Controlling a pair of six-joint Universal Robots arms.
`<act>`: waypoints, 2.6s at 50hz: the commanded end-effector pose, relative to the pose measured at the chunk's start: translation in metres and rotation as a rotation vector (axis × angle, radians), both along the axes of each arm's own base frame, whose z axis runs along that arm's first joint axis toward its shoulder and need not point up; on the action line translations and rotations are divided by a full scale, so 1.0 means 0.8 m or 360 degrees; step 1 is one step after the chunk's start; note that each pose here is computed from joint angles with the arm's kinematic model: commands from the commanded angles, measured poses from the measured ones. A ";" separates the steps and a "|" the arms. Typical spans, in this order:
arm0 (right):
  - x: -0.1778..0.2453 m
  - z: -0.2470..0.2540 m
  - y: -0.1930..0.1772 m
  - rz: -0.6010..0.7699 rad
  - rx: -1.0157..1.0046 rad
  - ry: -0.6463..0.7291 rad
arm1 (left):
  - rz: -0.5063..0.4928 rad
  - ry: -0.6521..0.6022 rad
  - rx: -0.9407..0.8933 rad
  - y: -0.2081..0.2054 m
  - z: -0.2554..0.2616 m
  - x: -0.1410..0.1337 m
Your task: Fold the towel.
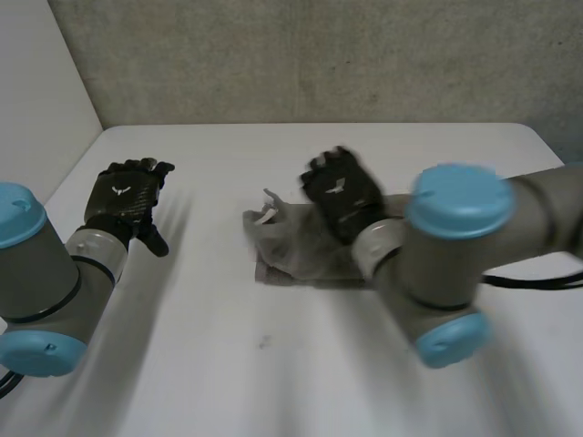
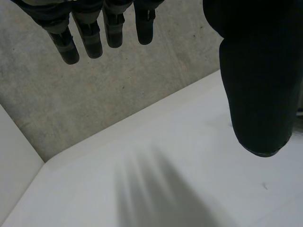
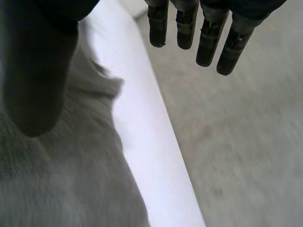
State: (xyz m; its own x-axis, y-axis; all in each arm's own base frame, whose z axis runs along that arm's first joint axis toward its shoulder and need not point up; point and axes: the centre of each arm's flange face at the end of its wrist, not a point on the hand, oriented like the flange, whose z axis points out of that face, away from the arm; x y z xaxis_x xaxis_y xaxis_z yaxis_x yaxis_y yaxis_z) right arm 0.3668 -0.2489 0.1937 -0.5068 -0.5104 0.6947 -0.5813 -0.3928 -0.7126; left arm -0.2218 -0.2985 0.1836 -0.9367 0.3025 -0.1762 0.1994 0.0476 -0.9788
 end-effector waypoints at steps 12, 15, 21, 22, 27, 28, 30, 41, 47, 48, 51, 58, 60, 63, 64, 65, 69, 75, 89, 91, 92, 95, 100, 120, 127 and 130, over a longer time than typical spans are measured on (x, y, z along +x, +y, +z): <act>-0.166 -0.073 -0.075 -0.0466 0.0640 -0.0225 | -0.0025 -0.0006 -0.0003 0.003 -0.006 -0.006; -0.165 -0.086 -0.080 -0.0443 0.0677 -0.0213 | -0.0027 -0.0006 -0.0001 0.004 -0.007 -0.007; -0.163 -0.079 -0.094 -0.0446 0.0637 -0.0241 | -0.0029 -0.0006 -0.0003 0.005 -0.006 -0.007; -0.161 -0.074 -0.095 -0.0441 0.0629 -0.0248 | -0.0029 -0.0007 0.0002 0.006 -0.007 -0.006; -0.157 -0.067 -0.083 -0.0426 0.0680 -0.0241 | -0.0025 -0.0006 -0.0003 0.006 -0.006 -0.006; -0.157 -0.067 -0.083 -0.0426 0.0680 -0.0241 | -0.0025 -0.0006 -0.0003 0.006 -0.006 -0.006; -0.159 -0.064 -0.076 -0.0437 0.0724 -0.0293 | -0.0027 -0.0006 -0.0003 0.006 -0.006 -0.006; -0.166 -0.067 -0.071 -0.0468 0.0795 -0.0364 | -0.0032 -0.0007 0.0002 0.008 -0.007 -0.006; -0.165 -0.080 -0.077 -0.0474 0.0807 -0.0395 | -0.0032 -0.0010 0.0011 0.009 -0.009 -0.006; -0.165 -0.080 -0.077 -0.0474 0.0807 -0.0395 | -0.0032 -0.0010 0.0011 0.009 -0.009 -0.006; -0.164 -0.086 -0.080 -0.0477 0.0811 -0.0410 | -0.0032 -0.0008 0.0006 0.009 -0.009 -0.006; -0.182 -0.086 -0.093 -0.0559 0.0791 -0.0429 | -0.0032 -0.0008 0.0004 0.009 -0.009 -0.006; -0.192 -0.076 -0.099 -0.0591 0.0745 -0.0429 | -0.0032 -0.0008 0.0006 0.010 -0.010 -0.006; -0.195 -0.056 -0.104 -0.0598 0.0654 -0.0435 | -0.0032 -0.0008 0.0006 0.010 -0.010 -0.006; -0.195 -0.055 -0.104 -0.0598 0.0654 -0.0435 | -0.0032 -0.0008 0.0006 0.010 -0.010 -0.006; -0.193 -0.045 -0.105 -0.0583 0.0607 -0.0427 | -0.0032 -0.0008 0.0006 0.010 -0.010 -0.006; -0.185 -0.020 -0.113 -0.0527 0.0474 -0.0406 | -0.0032 -0.0009 0.0001 0.010 -0.009 -0.006; -0.079 0.017 -0.079 -0.0136 0.0305 -0.0380 | -0.0029 0.0003 -0.0023 0.006 -0.002 -0.007; 0.062 -0.081 0.028 0.0402 0.0488 0.0055 | -0.0092 0.0052 -0.0164 -0.002 0.035 -0.031; 0.062 -0.082 0.028 0.0394 0.0474 0.0087 | -0.0102 0.0057 -0.0175 -0.003 0.040 -0.035; 0.059 -0.075 0.027 0.0384 0.0472 0.0082 | -0.0102 0.0056 -0.0173 -0.005 0.043 -0.036; 0.054 -0.039 0.028 0.0365 0.0452 -0.0037 | -0.0126 0.0070 -0.0181 -0.007 0.051 -0.044; 0.025 0.012 0.019 0.0254 0.0547 -0.0336 | -0.0184 0.0130 -0.0170 -0.008 0.059 -0.065; -0.080 0.002 -0.073 -0.0256 0.0886 -0.0768 | -0.0500 0.0198 0.0179 0.019 -0.014 -0.176; -0.065 -0.044 -0.091 -0.0287 0.1029 -0.0706 | -0.0515 0.0119 0.0317 0.018 -0.062 -0.188; -0.059 -0.068 -0.096 -0.0292 0.1100 -0.0668 | -0.0504 0.0088 0.0366 0.019 -0.077 -0.186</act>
